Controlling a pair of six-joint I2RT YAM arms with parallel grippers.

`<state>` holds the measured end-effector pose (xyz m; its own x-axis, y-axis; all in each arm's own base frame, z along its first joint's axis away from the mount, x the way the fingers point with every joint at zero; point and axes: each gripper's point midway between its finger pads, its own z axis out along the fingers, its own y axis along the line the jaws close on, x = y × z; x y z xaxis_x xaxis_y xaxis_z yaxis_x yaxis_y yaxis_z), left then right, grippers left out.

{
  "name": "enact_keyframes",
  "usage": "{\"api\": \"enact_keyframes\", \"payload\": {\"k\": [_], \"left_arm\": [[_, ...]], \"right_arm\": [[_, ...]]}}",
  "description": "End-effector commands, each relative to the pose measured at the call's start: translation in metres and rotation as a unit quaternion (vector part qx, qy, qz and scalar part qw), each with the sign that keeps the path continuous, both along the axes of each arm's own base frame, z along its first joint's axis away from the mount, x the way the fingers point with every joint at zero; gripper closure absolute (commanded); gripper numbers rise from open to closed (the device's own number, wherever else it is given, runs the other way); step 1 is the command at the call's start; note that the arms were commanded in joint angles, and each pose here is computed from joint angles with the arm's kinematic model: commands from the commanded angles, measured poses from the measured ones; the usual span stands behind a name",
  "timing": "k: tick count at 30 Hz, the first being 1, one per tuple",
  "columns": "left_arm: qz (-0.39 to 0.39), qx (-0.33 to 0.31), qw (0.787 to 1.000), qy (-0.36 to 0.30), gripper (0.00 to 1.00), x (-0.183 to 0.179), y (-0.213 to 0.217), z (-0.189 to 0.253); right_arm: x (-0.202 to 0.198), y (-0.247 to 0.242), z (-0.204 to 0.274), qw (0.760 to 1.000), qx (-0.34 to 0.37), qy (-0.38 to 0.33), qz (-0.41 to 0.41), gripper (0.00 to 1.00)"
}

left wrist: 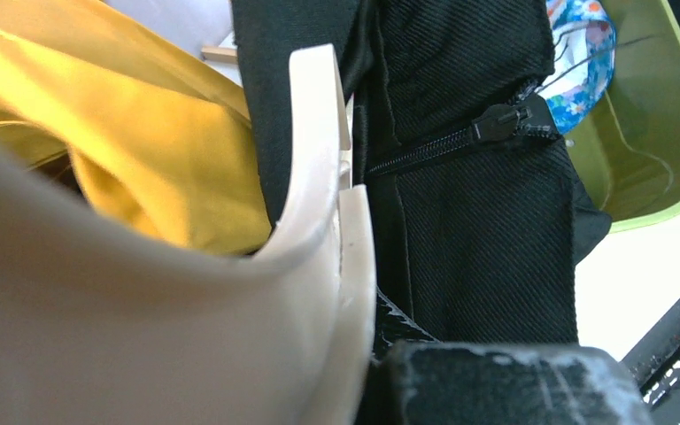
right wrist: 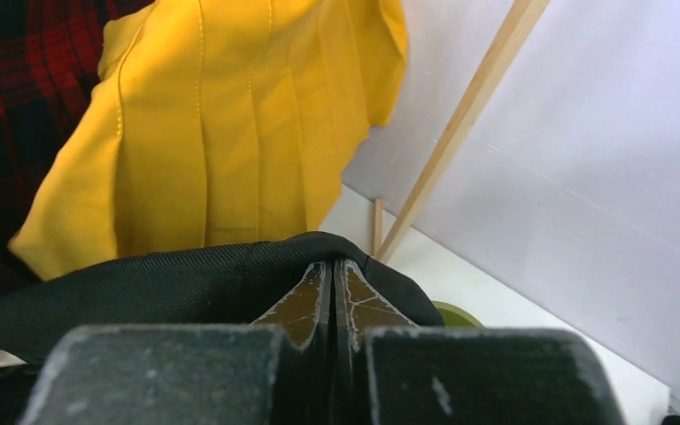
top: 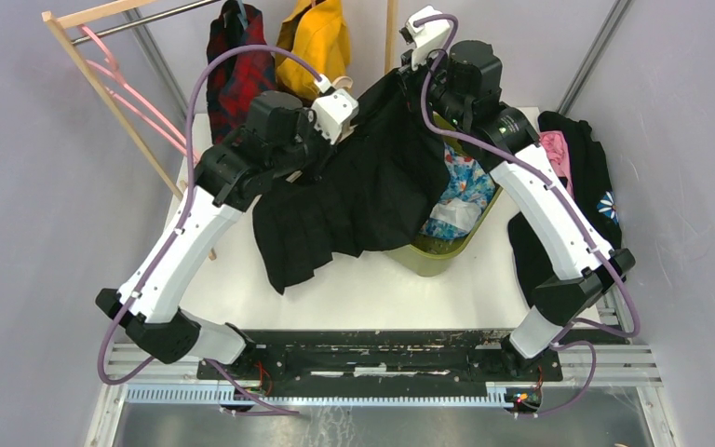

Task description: Remove the skirt from the hanger

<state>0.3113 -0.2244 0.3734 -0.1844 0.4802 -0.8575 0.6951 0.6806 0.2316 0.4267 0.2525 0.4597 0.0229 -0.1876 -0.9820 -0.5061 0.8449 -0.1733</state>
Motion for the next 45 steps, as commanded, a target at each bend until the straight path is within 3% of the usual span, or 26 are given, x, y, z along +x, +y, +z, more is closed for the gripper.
{"api": "enact_keyframes", "payload": {"k": [1, 9, 21, 34, 39, 45], "left_arm": [[-0.033, 0.068, 0.997, 0.034, 0.97, -0.018, 0.000, -0.027], [-0.042, 0.072, 0.996, 0.024, 0.97, -0.026, -0.002, -0.020], [0.038, 0.093, 0.994, -0.037, 0.97, -0.035, 0.051, 0.030], [0.054, 0.042, 0.993, -0.093, 0.97, -0.061, 0.076, 0.089], [0.061, 0.072, 0.990, -0.109, 0.97, -0.038, 0.069, 0.079], [0.044, 0.085, 0.990, -0.104, 0.97, 0.010, 0.023, 0.055]], "right_arm": [[-0.009, -0.023, 0.079, 0.992, 0.077, -0.097, -0.017, 0.99], [0.035, -0.065, 0.071, 0.987, 0.038, -0.109, -0.113, 0.99], [0.099, -0.127, -0.014, 0.982, -0.013, -0.038, -0.187, 0.99], [0.142, -0.181, -0.054, 0.971, -0.032, -0.004, -0.236, 0.99], [0.135, -0.160, -0.031, 0.981, 0.014, -0.006, -0.194, 0.99], [0.082, -0.085, 0.015, 0.996, 0.043, -0.028, -0.071, 0.99]]}}
